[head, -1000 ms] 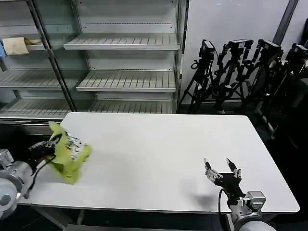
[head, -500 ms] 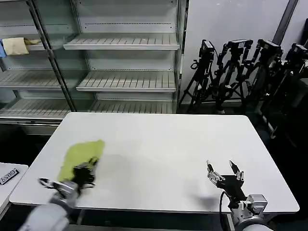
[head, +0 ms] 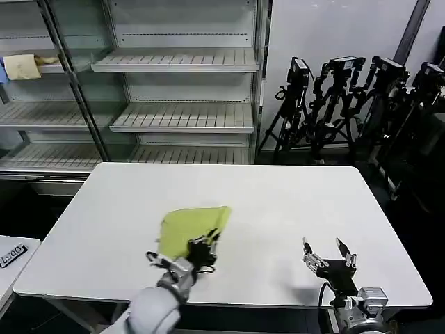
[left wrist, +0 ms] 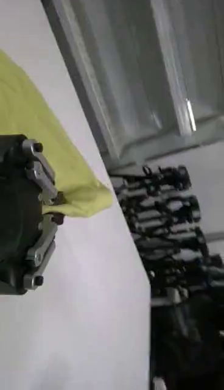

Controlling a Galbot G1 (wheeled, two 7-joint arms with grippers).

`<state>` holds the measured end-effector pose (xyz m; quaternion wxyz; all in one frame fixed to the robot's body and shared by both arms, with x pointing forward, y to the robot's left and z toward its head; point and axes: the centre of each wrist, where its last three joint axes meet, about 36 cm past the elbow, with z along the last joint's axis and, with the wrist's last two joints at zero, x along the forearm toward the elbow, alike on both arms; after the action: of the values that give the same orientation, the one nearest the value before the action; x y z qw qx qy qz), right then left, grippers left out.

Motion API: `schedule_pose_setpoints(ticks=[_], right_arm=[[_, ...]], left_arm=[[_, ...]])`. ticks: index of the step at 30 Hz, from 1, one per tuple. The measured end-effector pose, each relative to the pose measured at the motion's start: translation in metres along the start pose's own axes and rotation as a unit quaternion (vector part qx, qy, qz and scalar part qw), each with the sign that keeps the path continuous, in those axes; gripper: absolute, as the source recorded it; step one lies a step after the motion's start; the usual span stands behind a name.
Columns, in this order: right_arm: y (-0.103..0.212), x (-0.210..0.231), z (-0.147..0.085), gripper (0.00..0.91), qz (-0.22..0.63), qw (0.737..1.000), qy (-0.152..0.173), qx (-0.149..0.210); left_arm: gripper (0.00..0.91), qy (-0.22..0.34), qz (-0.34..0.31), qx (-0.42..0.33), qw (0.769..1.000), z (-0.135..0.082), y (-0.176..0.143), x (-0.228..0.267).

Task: Fold and organize the clothes.

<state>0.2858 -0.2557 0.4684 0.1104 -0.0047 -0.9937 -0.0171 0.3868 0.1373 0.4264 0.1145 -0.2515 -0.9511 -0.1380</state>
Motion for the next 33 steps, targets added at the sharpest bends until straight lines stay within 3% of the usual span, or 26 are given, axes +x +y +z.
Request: schedule_pose_setpoints(ticks=[7,15,22,33], right_arm=[[-0.003,0.003,-0.003,0.907,0.004,1.0,-0.001,0.005],[-0.003,0.001,-0.007,0.907,0.008,1.0,-0.008,0.02],[0.001,0.001,-0.008,0.907,0.008,0.999,-0.026,0.038],[0.01,-0.002,-0.009,0.907,0.006,0.997,-0.053,0.051]], left_arm=[[0.907,-0.026,0.028,0.019,0.999,-0.017,-0.023,-0.034],[0.907,-0.06,0.038,0.082,0.994,-0.033,-0.028,-0.046],[0.907,-0.091,0.002,0.137,0.986,-0.039,0.001,-0.027],[0.907,-0.083,-0.106,0.162,0.977,-0.012,0.055,0.048]])
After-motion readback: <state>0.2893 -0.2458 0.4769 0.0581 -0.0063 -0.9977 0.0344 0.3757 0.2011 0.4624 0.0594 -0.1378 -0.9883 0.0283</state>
